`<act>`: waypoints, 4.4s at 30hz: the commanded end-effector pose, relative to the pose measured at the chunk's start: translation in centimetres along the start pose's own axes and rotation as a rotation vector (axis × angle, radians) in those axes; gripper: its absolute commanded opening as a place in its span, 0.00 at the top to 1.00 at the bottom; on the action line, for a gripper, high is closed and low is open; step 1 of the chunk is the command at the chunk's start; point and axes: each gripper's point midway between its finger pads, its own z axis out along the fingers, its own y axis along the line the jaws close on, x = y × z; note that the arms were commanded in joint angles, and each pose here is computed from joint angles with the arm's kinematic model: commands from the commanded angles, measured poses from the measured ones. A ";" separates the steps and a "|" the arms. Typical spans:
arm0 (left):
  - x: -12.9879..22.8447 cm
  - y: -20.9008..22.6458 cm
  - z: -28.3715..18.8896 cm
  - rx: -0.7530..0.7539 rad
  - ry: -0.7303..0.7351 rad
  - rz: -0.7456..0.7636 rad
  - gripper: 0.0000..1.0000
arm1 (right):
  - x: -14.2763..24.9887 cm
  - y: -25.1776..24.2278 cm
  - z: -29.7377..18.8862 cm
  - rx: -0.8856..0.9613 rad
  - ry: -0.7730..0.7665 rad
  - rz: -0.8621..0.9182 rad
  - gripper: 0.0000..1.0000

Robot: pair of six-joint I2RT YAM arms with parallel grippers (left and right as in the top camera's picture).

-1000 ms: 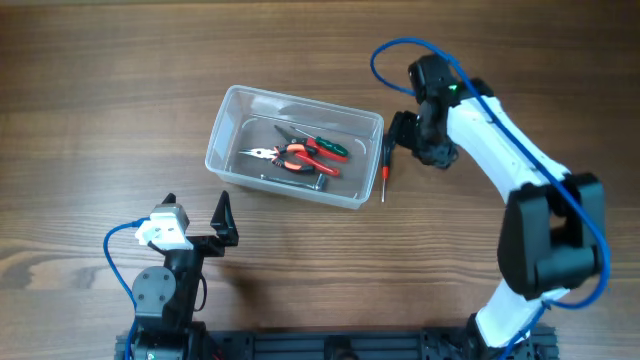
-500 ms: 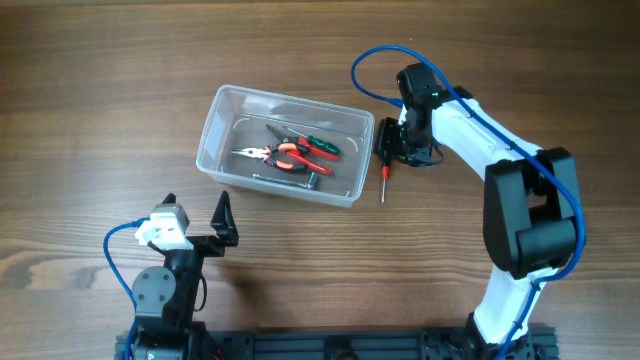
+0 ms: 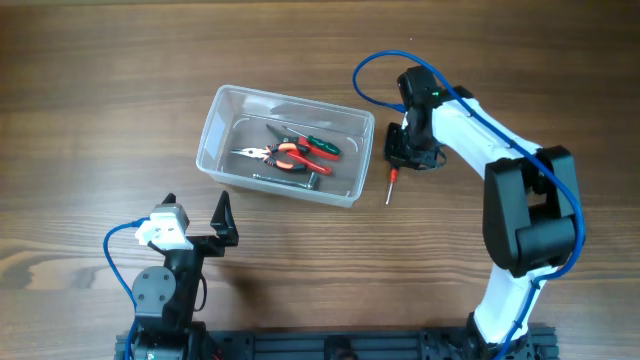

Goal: Pack container

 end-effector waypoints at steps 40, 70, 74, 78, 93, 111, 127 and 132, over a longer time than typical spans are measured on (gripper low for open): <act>0.1 0.2 0.0 -0.009 0.001 -0.010 0.00 | -1.6 22.3 -19.2 -0.170 -0.792 -1.055 0.00; 0.1 0.2 0.0 -0.009 0.000 -0.010 0.00 | -7.4 -10.2 -31.8 0.143 -0.836 -0.012 0.00; 0.1 0.2 0.0 -0.009 0.001 -0.010 0.00 | -7.3 -10.6 -31.0 0.151 -0.803 -0.006 0.00; 0.1 0.2 0.0 -0.009 0.000 -0.010 0.00 | -7.5 -10.2 -29.3 0.125 -0.755 -0.018 0.00; 0.1 0.2 0.0 -0.009 0.001 -0.010 0.00 | -8.1 -9.1 -25.3 0.057 -0.641 -0.045 0.00; 0.1 0.2 0.0 -0.009 0.000 -0.010 0.00 | -8.1 -9.1 -25.3 0.058 -0.639 -0.045 0.00; 0.1 0.2 0.0 -0.009 0.001 -0.010 0.00 | 1.5 -15.0 -43.6 0.493 -1.100 -0.086 0.00; 0.1 0.2 0.0 -0.009 0.001 -0.010 0.00 | 7.5 -13.7 -46.5 0.374 -1.266 -0.137 0.00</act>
